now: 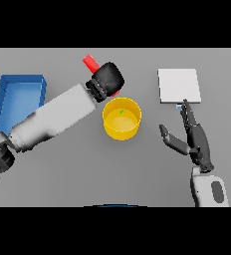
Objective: Pick up the red beaker and tilt it to pour out 1 green nut into yellow bowl. Pick up the yellow bowl and place it on the metallic measuring scale.
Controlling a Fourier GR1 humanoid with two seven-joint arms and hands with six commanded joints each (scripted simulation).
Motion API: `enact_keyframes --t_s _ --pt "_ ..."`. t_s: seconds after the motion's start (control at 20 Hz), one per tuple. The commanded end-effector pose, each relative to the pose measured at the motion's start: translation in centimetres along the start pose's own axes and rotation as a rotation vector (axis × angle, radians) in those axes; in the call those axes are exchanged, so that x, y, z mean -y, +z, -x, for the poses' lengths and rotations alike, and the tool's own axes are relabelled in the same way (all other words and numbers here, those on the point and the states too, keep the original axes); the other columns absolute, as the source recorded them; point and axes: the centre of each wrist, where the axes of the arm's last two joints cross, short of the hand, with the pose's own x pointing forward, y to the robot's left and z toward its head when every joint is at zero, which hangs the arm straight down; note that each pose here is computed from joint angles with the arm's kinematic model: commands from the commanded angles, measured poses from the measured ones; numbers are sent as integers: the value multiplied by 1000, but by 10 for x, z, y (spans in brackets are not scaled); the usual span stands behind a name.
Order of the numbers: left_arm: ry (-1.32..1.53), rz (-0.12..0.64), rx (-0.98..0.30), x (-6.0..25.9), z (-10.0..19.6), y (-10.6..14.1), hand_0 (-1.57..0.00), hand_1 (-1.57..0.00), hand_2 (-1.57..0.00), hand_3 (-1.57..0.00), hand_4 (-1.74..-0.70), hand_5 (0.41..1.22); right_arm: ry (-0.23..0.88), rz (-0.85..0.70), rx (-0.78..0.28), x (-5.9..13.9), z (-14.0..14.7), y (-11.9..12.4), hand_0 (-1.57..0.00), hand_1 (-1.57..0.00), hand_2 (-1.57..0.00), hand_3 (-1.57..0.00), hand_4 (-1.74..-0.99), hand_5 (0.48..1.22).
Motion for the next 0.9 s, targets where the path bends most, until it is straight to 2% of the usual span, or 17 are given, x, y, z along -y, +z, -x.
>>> enact_keyframes --t_s 0.0,0.35,0.65,0.85 --pt "-36 -5 -5 0 -4 -2 -1571 -1571 -1571 -1509 -1735 1221 -4 -2 4 -1 2 2 1 1 1 1 -1297 602" --pt "-291 48 27 -11 -22 -9 -1571 -1571 -1571 -1558 -1740 1221 8 6 -16 0 2 1 1 1 1 1 -1290 607" --pt "-412 93 0 -23 -21 -14 -1571 -1571 -1571 -1568 -1741 1221 29 13 1 0 3 -3 1 1 1 1 -1274 592" --pt "-464 89 -3 -29 -24 -16 -1571 -1571 -1571 -1570 -1741 1221 40 21 -4 2 1 -1 1 1 1 1 -1245 585"
